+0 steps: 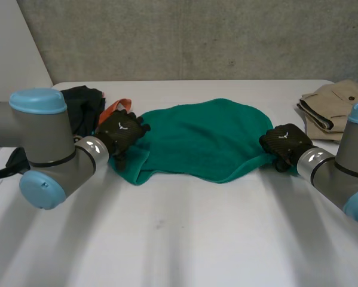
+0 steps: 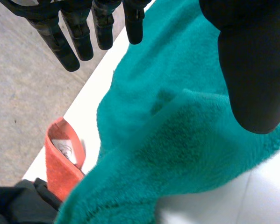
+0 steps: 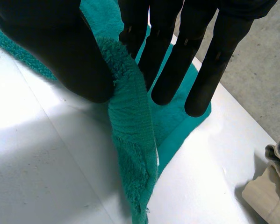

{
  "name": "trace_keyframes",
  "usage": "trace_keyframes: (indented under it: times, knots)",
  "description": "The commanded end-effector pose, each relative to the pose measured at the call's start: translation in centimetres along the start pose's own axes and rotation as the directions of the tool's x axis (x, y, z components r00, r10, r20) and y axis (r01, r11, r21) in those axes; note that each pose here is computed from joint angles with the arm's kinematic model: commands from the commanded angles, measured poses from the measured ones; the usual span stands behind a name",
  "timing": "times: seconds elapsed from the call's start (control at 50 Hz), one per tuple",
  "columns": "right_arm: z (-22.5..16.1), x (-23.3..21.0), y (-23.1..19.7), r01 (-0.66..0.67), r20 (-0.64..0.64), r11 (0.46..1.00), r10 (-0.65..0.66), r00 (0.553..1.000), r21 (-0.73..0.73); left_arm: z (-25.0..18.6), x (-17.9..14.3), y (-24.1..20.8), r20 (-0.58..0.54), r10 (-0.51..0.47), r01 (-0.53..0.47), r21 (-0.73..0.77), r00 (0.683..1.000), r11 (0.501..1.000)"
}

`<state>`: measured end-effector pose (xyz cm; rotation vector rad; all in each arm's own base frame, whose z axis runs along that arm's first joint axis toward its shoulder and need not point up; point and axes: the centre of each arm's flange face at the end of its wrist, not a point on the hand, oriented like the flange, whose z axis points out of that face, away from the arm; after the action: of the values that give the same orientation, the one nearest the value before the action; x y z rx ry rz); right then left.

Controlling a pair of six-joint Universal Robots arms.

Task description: Fold the laundry.

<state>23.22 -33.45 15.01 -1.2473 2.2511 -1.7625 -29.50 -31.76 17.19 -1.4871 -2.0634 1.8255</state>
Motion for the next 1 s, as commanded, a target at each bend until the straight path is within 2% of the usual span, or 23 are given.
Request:
trace_keyframes:
  times: [0.02, 0.24, 0.48, 0.68, 0.9, 1.0]
  knots:
    - [0.0, 0.0, -0.1, 0.001, -0.002, 1.000, -0.001, 1.000, 0.001, -0.4, -0.4, -1.2, -0.025, 0.058, -0.057, 0.014, 0.998, 0.998]
    - [0.1, -0.1, 0.2, 0.004, 0.003, 1.000, -0.004, 1.000, -0.005, 1.7, 0.0, -0.6, -0.171, 0.112, -0.118, -0.022, 0.979, 0.993]
    - [0.2, -0.3, 0.6, 0.013, 0.002, 1.000, -0.013, 1.000, -0.020, 4.2, 0.5, 1.4, -0.257, 0.138, -0.155, -0.048, 0.957, 0.987]
    - [0.3, -0.4, 0.8, 0.025, 0.006, 0.999, -0.025, 1.000, -0.025, 4.9, 0.3, 2.0, -0.236, 0.163, -0.182, -0.059, 0.958, 0.982]
    - [0.4, -0.3, 0.8, 0.023, 0.003, 0.999, -0.022, 1.000, -0.026, 5.3, 0.9, 3.0, -0.254, 0.209, -0.233, -0.067, 0.944, 0.970]
    - [0.4, -0.2, 0.8, 0.024, -0.001, 0.999, -0.024, 1.000, -0.027, 5.1, 0.2, 2.3, -0.220, 0.210, -0.231, -0.072, 0.953, 0.970]
